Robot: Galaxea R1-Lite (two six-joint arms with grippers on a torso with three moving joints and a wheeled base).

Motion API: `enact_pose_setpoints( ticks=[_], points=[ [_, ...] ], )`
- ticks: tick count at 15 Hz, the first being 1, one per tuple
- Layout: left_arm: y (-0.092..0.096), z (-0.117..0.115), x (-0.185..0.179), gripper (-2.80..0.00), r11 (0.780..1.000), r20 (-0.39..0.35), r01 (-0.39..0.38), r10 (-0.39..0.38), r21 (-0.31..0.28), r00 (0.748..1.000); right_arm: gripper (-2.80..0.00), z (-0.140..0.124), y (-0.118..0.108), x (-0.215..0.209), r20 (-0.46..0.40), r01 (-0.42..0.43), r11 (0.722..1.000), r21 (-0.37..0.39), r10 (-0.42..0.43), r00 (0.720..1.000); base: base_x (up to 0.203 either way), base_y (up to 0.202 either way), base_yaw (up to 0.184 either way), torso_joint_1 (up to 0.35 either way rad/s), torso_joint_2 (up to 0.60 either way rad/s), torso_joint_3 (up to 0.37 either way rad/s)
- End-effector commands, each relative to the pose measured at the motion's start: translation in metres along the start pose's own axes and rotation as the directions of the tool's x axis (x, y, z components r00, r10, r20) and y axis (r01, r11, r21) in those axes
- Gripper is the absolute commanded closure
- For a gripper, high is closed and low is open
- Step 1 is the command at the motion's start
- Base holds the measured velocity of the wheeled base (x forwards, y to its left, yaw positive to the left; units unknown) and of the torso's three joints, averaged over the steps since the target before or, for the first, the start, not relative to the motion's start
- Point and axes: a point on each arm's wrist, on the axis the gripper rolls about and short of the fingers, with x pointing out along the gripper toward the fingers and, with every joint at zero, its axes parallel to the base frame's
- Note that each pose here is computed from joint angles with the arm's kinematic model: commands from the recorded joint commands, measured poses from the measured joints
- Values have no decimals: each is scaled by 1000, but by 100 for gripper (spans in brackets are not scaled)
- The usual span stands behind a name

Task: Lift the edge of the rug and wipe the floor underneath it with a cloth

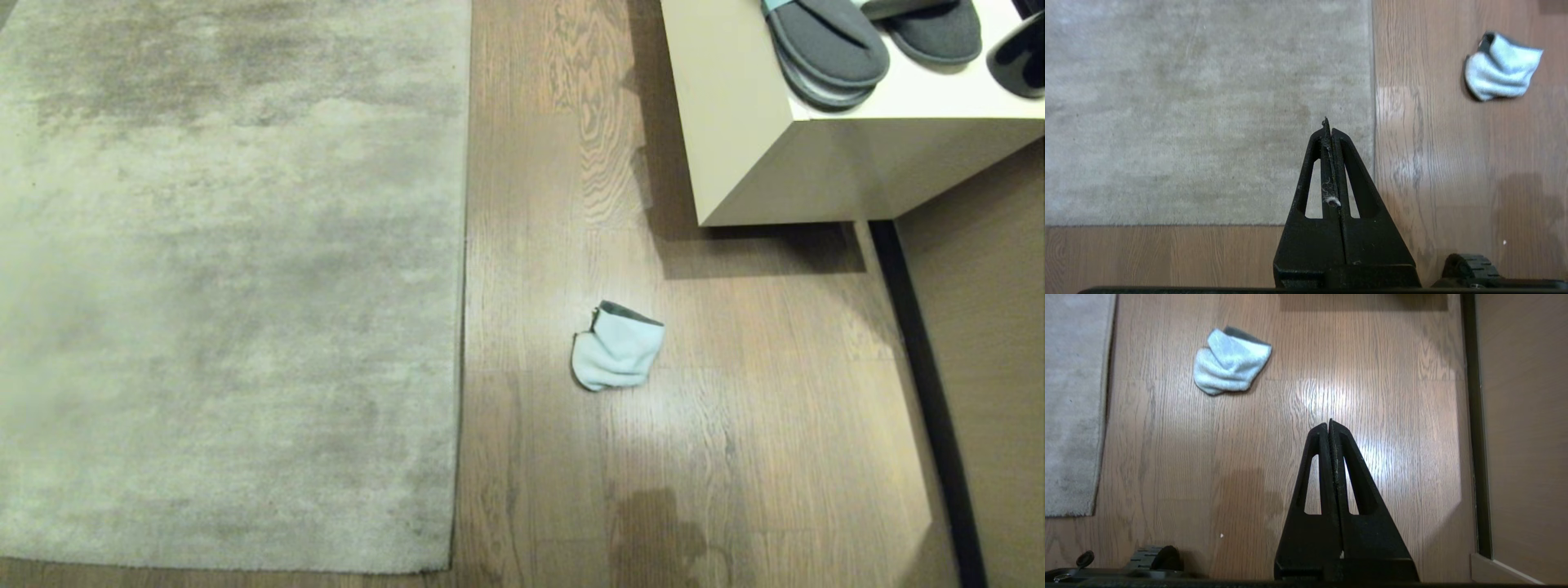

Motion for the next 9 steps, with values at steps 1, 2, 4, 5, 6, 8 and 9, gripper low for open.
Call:
enact_pose_setpoints(
  ticks=[1,2,4,5,6,8,9],
  points=[
    [0,0,0,0,1000,0,0,0,-2,1000,0,0,0,0,-1,0,1000,0,0,1000,0,0,0,7,2,197],
    [0,0,0,0,1000,0,0,0,-2,1000,0,0,0,0,-1,0,1000,0,0,1000,0,0,0,12,2,198],
    [0,0,0,0,1000,0,0,0,-4,1000,0,0,0,0,-1,0,1000,0,0,1000,0,0,0,1,2,201],
    [0,0,0,0,1000,0,0,0,-4,1000,0,0,0,0,-1,0,1000,0,0,1000,0,0,0,7,6,211],
    [0,0,0,0,1000,0,-6,6,-4,1000,0,0,0,0,-1,0,1000,0,0,1000,0,0,0,2,2,203],
    [0,0,0,0,1000,0,-7,7,-5,1000,0,0,0,0,-1,0,1000,0,0,1000,0,0,0,5,4,204],
    [0,0,0,0,1000,0,-5,5,-5,1000,0,0,0,0,-1,0,1000,0,0,1000,0,0,0,1,6,201]
  ],
)
